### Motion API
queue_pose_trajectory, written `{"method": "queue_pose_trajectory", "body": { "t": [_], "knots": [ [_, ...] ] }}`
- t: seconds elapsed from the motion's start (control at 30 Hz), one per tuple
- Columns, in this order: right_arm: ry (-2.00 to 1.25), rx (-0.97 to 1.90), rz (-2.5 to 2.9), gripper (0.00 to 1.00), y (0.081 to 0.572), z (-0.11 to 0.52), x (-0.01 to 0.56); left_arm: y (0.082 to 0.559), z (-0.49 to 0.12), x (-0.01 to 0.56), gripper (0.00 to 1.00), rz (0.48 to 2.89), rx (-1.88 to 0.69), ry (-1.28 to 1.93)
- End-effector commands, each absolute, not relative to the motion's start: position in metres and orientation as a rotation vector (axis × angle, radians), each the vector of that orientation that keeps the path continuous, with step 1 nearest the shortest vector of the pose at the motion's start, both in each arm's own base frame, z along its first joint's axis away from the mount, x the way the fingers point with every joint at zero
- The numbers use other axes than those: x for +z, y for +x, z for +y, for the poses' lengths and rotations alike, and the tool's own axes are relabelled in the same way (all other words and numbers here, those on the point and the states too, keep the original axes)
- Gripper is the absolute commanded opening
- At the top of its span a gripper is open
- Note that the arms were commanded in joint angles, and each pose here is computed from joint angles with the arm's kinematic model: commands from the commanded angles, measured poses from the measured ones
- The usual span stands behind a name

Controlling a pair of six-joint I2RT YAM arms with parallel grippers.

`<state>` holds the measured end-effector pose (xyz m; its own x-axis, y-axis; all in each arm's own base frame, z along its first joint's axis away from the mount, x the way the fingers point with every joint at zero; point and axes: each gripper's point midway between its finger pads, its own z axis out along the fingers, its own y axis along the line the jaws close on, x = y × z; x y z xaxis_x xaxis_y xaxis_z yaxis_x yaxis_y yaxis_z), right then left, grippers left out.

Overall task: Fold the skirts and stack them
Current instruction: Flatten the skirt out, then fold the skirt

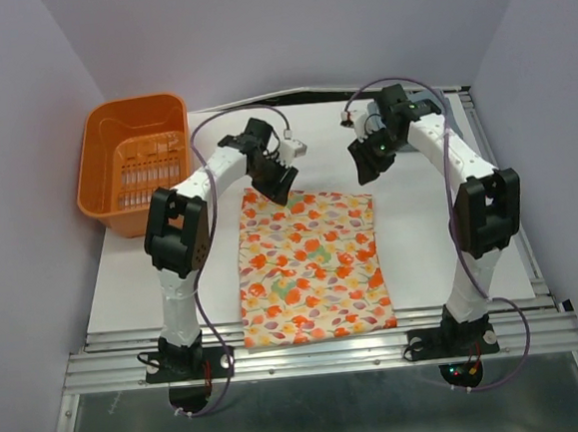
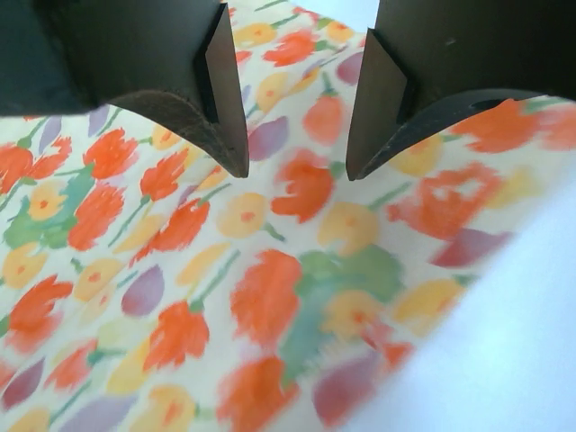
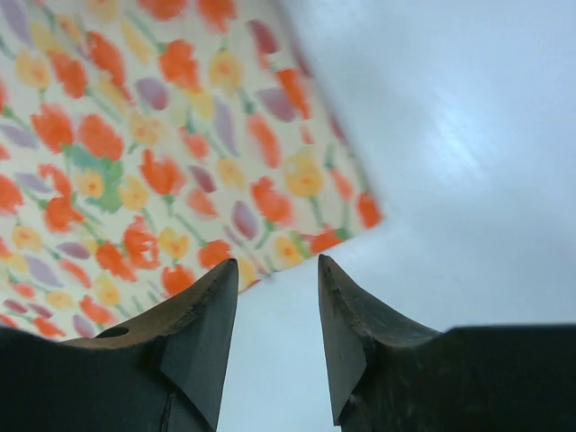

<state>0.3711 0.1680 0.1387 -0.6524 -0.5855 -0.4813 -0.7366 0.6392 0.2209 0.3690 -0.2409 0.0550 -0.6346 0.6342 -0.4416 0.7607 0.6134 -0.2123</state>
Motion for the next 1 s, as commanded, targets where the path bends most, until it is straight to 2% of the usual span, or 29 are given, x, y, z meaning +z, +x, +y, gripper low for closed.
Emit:
{"method": "queue_pose_trajectory", "body": {
  "t": [0.0, 0.2, 0.33, 0.5, 0.8, 0.97],
  "knots": [
    [-1.054, 0.484, 2.464, 0.46, 0.413, 0.15, 0.137, 0.423, -0.245, 0.135, 0.59, 2.28, -0.546, 1.15],
    [-1.142, 0.461, 2.471, 0.48, 0.433, 0.146, 0.11, 0.473, -0.225, 0.141, 0.59, 2.21, -0.474, 1.179],
    [-1.214, 0.511, 2.502, 0.57, 0.427, 0.147, 0.091, 0.487, -0.214, 0.132, 0.58, 2.196, -0.44, 1.21],
    [-1.258, 0.468, 2.555, 0.58, 0.425, 0.137, 0.059, 0.483, -0.203, 0.109, 0.59, 2.222, -0.428, 1.288],
    [-1.304, 0.457, 2.615, 0.42, 0.414, 0.129, 0.024, 0.474, -0.186, 0.071, 0.59, 2.277, -0.428, 1.384],
    [-1.32, 0.459, 2.62, 0.36, 0.412, 0.128, 0.021, 0.464, -0.183, 0.06, 0.58, 2.294, -0.462, 1.446]
  ]
}}
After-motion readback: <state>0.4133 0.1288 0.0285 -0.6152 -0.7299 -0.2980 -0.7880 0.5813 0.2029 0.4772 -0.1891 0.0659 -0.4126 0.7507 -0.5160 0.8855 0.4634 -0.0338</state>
